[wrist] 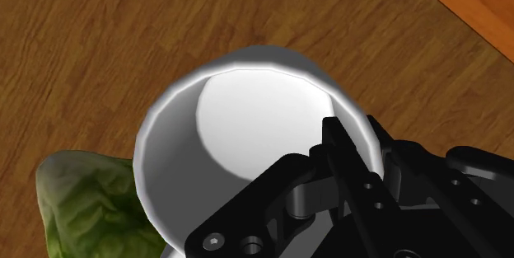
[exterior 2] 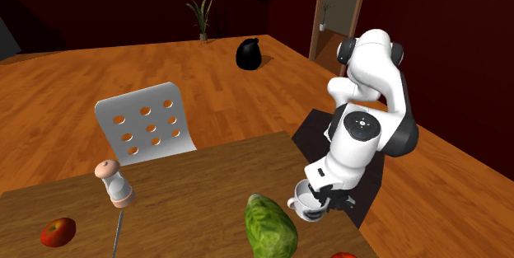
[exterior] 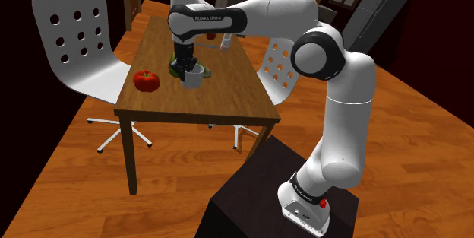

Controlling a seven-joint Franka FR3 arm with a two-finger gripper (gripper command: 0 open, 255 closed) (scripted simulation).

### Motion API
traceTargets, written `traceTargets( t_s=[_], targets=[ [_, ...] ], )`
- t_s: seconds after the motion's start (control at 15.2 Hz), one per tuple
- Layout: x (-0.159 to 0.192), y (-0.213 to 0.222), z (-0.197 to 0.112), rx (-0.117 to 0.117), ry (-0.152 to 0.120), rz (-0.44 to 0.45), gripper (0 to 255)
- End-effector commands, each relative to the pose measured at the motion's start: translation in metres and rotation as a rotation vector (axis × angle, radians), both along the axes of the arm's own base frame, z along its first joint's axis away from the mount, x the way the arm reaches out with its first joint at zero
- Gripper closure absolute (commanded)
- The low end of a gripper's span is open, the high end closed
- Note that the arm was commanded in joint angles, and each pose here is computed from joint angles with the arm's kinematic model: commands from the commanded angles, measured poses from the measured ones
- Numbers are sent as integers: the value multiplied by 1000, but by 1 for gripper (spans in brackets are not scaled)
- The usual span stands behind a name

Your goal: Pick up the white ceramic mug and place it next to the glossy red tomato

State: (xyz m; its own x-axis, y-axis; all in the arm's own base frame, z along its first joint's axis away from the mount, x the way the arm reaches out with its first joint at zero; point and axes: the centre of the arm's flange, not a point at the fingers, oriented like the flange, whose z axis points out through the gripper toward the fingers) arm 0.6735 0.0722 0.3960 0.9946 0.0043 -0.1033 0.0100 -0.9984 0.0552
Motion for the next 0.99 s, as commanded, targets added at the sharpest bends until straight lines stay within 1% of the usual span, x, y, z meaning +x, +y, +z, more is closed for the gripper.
traceTargets(
  t_s=[0.0, 0.46, 0.92],
  targets=[
    [0, 0, -11, 0, -1, 0, 255],
    [0, 0, -50, 0, -1, 0, 255],
    [0, 0, -50, 0, -1, 0, 255]
  ],
)
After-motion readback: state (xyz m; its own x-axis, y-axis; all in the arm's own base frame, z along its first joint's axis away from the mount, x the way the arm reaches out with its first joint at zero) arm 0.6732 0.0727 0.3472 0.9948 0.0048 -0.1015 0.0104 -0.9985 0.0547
